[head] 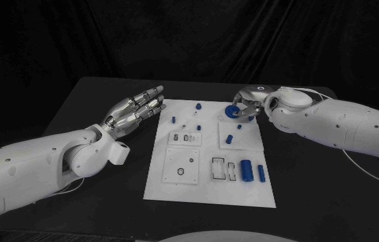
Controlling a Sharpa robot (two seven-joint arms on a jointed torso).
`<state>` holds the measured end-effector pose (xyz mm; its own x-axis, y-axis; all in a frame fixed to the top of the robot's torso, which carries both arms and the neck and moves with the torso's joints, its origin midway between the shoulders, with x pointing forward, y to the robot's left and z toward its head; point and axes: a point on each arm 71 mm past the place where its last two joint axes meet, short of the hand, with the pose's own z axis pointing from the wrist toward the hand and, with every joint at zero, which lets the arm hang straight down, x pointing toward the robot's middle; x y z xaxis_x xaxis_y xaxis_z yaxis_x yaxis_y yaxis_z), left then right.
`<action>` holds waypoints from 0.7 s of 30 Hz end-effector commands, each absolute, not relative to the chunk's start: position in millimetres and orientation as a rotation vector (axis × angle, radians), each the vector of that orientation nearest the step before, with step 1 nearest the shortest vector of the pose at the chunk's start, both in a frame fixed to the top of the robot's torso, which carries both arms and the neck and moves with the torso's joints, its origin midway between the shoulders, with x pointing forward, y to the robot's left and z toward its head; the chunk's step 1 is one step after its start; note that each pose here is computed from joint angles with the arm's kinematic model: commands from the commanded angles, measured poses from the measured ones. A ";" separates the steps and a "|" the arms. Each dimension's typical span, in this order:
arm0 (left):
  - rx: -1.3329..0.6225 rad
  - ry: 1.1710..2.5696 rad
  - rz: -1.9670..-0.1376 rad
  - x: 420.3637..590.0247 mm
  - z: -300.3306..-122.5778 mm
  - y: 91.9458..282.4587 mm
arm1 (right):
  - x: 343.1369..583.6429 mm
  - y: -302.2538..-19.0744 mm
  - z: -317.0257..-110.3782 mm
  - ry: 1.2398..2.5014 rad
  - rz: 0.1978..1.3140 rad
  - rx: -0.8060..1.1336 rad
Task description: Assemble the parts on the task board
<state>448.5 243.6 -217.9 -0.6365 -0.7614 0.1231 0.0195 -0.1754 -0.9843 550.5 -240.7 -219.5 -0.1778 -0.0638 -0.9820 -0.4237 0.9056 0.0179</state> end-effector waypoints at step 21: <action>-0.863 1.547 -1.882 447.3 -217.7 244.6 | 541.2 -227.4 -197.3 1.628 0.444 -0.391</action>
<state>448.1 246.0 -218.4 -0.6356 -0.7619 0.1243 0.0143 -0.1725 -0.9849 541.0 -231.1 -204.9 -0.1338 -0.0264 -0.9907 -0.4875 0.8721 0.0426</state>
